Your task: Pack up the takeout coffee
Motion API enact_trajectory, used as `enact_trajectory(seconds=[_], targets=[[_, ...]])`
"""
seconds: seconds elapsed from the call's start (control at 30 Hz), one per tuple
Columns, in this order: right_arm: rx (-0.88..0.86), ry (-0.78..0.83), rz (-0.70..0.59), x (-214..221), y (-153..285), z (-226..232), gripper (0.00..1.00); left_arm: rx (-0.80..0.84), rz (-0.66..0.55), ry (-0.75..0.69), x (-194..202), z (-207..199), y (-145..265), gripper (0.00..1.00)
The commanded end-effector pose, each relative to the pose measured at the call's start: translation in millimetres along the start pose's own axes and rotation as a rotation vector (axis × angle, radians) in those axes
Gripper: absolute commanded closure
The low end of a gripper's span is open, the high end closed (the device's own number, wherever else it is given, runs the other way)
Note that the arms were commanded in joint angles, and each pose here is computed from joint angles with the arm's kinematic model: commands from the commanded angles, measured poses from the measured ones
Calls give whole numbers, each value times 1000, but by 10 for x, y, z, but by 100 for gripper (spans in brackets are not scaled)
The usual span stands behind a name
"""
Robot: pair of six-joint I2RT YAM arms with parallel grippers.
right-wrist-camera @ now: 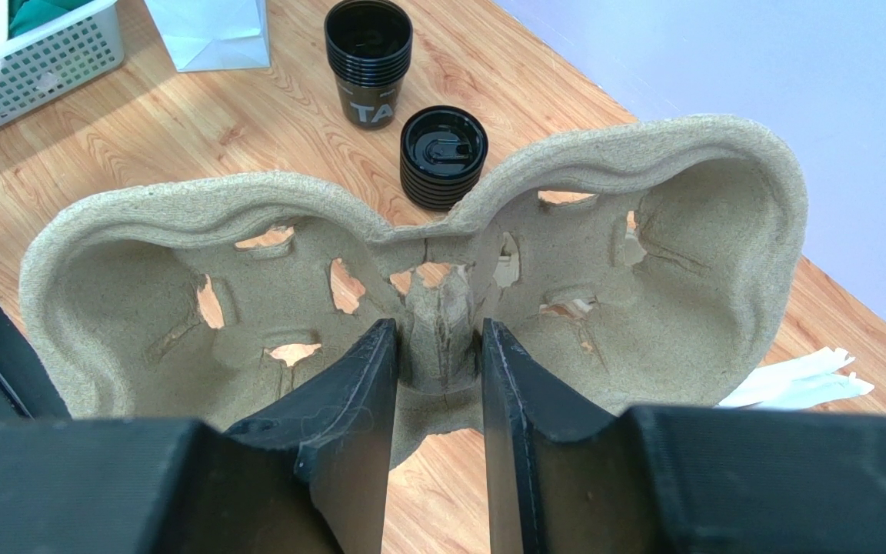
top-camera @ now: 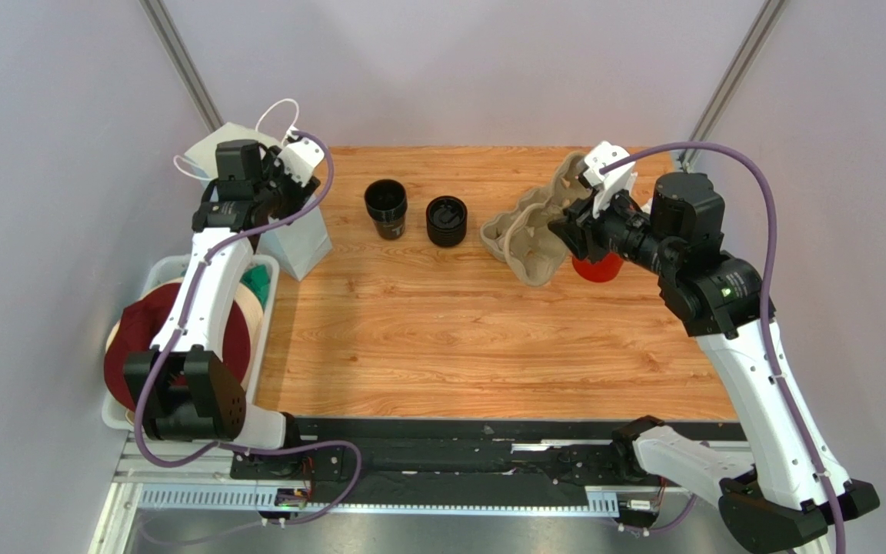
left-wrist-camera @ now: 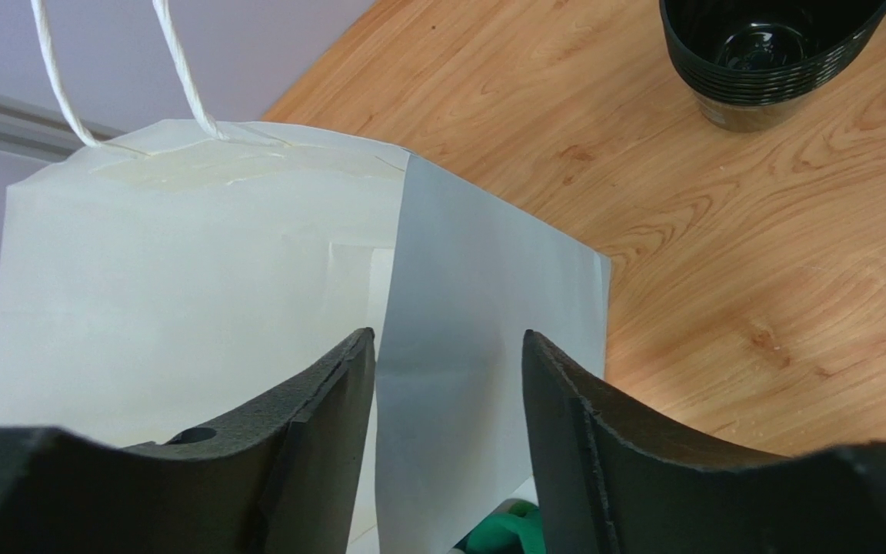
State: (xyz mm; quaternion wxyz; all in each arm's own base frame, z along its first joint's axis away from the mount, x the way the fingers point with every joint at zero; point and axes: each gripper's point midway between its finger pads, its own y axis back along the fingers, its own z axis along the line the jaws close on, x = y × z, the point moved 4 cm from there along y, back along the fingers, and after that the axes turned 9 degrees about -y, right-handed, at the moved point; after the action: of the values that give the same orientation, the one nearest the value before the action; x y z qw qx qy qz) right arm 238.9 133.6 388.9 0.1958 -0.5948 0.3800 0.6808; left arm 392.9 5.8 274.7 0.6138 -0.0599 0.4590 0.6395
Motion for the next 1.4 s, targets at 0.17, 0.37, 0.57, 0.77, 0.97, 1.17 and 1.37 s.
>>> enact_trajectory(seconds=[0.17,0.37,0.57,0.77,0.97,1.17,1.37], targets=[[6,38,-49,-109,-25,-2,68,13,-54,-13,-141,17,108,68],[8,38,-49,-107,-34,-4,68,48,-79,-4,-150,-102,245,82],[6,39,-47,-106,-48,3,68,100,-140,-8,-233,-242,487,85],[20,40,-47,-102,-45,-22,68,227,-245,-33,-366,-512,790,85],[22,44,-51,-114,-39,-17,68,332,-312,-104,-417,-880,1123,85],[52,57,-66,-151,25,-43,68,401,-389,-179,-483,-1249,1509,85],[84,71,-91,-303,169,-59,68,547,-437,-203,-577,-1639,1709,83]])
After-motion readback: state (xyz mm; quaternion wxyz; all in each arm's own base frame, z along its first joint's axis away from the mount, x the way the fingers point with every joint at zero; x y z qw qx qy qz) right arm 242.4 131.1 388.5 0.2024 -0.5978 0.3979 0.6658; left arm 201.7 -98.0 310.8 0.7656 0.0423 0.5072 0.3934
